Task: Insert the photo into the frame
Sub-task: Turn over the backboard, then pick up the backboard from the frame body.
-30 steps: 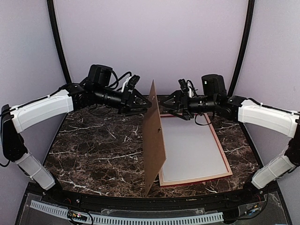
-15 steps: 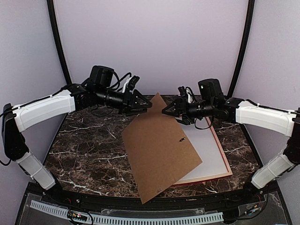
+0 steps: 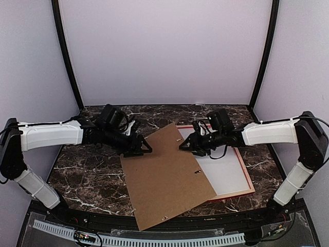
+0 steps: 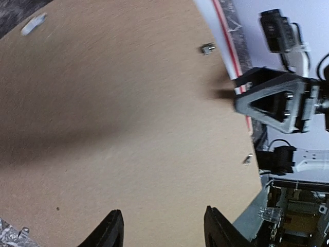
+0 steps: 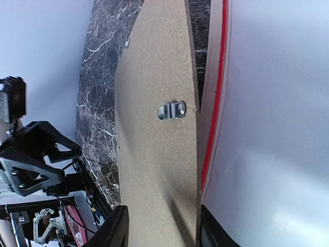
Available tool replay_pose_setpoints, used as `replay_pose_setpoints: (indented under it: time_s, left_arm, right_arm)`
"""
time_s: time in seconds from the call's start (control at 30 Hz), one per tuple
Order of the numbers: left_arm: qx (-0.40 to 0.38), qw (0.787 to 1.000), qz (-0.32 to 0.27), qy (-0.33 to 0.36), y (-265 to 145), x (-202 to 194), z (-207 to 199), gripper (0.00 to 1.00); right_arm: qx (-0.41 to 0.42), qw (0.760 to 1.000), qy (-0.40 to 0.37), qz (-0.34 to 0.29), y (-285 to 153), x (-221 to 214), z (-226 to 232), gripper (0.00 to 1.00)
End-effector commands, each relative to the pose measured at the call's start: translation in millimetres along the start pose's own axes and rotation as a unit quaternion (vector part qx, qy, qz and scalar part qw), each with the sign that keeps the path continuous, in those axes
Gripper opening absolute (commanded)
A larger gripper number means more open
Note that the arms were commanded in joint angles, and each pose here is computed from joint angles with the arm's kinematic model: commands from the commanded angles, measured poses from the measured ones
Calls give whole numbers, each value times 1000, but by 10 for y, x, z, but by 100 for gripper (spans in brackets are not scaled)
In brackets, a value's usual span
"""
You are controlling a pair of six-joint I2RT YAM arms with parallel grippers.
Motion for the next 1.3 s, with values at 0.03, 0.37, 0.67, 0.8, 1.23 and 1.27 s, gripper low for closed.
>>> replay_pose_setpoints:
  time_s: [0.03,0.37,0.67,0.8,1.23,1.27]
  left_arm:
    - [102,993,-40,-46,-30,-214,632,55]
    - [201,973,-76,-88,-355,-504,1246,59]
    - [212,969,-52,-116,-366,-658,1504,61]
    - [182,974,-31,-130,-278,-697,1486,61]
    - [136,978,-7,-157,-72,-793,1525,61]
    - [136,978,-2,-158,-48,-804,1532,61]
  right_arm:
    - [62,998,-11,-24,93,60,81,42]
    - [78,997,2,-23,188,15,67,40]
    - [82,996,0,-23,221,9,105,40]
    - [83,996,0,-22,238,-9,118,40]
    - [80,997,0,-7,290,-106,176,42]
    - [80,997,0,-4,292,-116,180,42]
Point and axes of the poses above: each gripper's point midway between its finger pads, its own y axis out along the fingers, its own z axis along the line the jaws close on, x = y × z, the point moved 6 cm from there along -y, back along the fingers, and after that the axes turned 15 degrees about -y, right-handed, at the moved point
